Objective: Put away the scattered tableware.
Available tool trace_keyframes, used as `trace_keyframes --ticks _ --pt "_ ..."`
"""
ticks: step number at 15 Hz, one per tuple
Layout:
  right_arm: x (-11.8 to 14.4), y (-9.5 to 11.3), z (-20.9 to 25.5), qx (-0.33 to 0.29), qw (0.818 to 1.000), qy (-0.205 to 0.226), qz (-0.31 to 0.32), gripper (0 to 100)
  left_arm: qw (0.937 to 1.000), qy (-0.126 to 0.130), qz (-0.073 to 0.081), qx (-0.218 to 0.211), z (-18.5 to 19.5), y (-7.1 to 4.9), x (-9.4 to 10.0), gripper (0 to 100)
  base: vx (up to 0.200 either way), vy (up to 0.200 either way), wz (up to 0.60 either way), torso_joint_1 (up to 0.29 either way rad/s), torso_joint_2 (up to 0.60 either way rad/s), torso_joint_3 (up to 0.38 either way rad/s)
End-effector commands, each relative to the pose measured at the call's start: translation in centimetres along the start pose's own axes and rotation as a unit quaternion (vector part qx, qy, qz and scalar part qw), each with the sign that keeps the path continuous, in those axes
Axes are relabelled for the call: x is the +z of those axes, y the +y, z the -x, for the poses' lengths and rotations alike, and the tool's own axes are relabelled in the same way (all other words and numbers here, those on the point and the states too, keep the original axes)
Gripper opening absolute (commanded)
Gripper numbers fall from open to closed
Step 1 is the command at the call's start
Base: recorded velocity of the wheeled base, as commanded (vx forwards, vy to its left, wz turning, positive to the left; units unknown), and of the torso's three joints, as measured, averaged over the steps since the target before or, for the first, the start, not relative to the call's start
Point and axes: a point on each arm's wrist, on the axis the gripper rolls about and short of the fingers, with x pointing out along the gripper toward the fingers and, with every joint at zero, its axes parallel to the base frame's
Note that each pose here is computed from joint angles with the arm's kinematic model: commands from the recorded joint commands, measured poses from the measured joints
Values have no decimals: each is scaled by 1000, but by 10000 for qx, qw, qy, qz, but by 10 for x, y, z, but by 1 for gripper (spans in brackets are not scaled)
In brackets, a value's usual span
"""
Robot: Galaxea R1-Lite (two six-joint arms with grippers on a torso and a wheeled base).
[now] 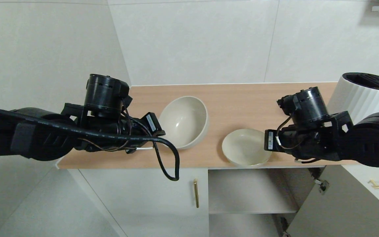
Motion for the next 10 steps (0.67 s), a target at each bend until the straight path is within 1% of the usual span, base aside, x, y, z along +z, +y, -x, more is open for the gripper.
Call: trace_keyframes --ticks 1,2,3,4,5,7,9,10 --pt "10 -9 44 578 9983 60 -47 0 9999 -79 -132 -60 16 -1 -1 0 0 0 0 0 0 0" --pt "12 -10 51 728 9973 104 -62 0 9997 -63 -253 -43 19 1 -4 0 0 0 0 0 0 0" --pt "13 -13 58 913 9957 150 -87 0 9989 -29 -463 -11 24 5 -8 0 0 0 0 0 0 0" --pt "12 -16 67 1074 9939 223 -94 0 9973 9 -735 3 34 10 -15 0 0 0 0 0 0 0" --pt "11 -18 71 1094 9935 290 -82 0 9967 -8 -814 -12 39 10 -16 0 0 0 0 0 0 0" --pt "6 -22 78 1046 9930 547 -11 0 9963 -80 -854 -81 48 9 -16 0 0 0 0 0 0 0" --pt "2 -26 74 968 9934 617 -24 0 9964 -85 -846 -75 49 9 -16 0 0 0 0 0 0 0" --pt "3 -27 71 966 9937 565 -65 0 9964 -73 -837 -66 47 9 -16 0 0 0 0 0 0 0"
